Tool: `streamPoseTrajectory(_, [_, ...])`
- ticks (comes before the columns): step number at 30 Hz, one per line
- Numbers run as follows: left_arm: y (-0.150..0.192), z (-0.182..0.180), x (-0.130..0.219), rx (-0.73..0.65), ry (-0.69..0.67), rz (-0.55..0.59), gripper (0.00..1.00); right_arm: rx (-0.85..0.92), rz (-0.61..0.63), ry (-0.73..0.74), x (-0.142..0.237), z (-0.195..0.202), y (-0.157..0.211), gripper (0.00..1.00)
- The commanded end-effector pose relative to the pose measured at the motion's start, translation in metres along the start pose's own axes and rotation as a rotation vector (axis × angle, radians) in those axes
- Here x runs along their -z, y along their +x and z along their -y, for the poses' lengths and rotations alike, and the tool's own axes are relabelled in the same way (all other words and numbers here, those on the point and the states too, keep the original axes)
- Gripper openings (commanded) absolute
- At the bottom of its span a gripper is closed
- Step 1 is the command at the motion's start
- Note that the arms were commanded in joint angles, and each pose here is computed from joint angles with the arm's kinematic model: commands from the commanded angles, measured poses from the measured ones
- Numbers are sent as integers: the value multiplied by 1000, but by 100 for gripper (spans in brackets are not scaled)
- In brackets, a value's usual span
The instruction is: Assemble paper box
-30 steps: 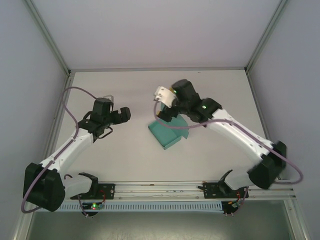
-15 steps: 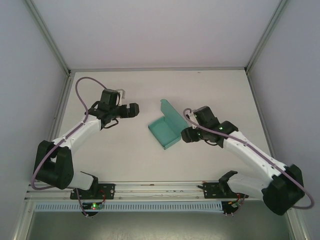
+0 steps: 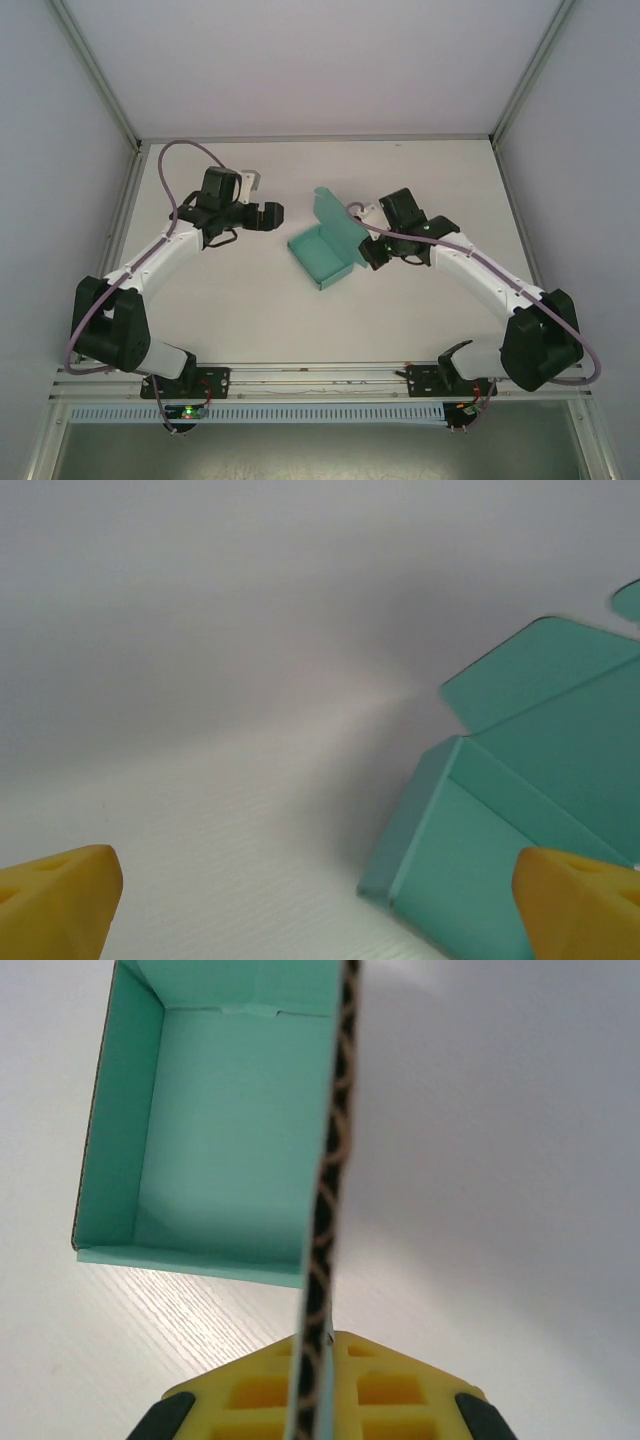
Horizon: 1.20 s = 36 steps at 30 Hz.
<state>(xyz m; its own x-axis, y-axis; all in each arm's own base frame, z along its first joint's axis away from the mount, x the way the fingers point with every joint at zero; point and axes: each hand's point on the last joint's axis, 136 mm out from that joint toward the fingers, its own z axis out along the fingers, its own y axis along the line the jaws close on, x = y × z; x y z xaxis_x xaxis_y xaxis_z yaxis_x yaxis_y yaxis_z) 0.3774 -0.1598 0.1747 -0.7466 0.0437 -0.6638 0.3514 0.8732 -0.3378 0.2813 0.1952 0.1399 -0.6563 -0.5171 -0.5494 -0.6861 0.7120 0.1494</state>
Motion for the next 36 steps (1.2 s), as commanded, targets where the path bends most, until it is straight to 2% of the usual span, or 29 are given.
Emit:
streamPoseTrajectory(1, [12, 17, 10, -177, 103, -69, 100, 303, -14, -122, 6, -16, -8, 0])
streamPoseTrajectory(5, [27, 37, 18, -318, 234, -126, 100, 662, -71, -210, 4, -19, -2, 0])
streamPoseTrajectory(7, [26, 39, 18, -339, 251, -147, 100, 750, -37, -235, 3, -16, -14, 0])
streamPoseTrajectory(9, [32, 45, 17, -367, 306, -182, 100, 757, -28, -253, 3, -11, -28, 0])
streamPoseTrajectory(12, [46, 62, 21, -437, 456, -224, 99, 760, -80, -284, -2, -6, -35, 0])
streamPoseTrajectory(17, [49, 57, 13, -438, 457, -263, 69, 720, -133, -277, -15, 6, -35, 0])
streamPoseTrajectory(24, [41, 52, 3, -435, 425, -278, 41, 681, -99, -274, -15, 7, -41, 0])
streamPoseTrajectory(33, [58, 47, -4, -440, 380, -344, 41, 598, -67, -285, -15, 9, -48, 0])
streamPoseTrajectory(36, [55, 47, -9, -438, 369, -350, 37, 603, -64, -298, -15, 6, -48, 0])
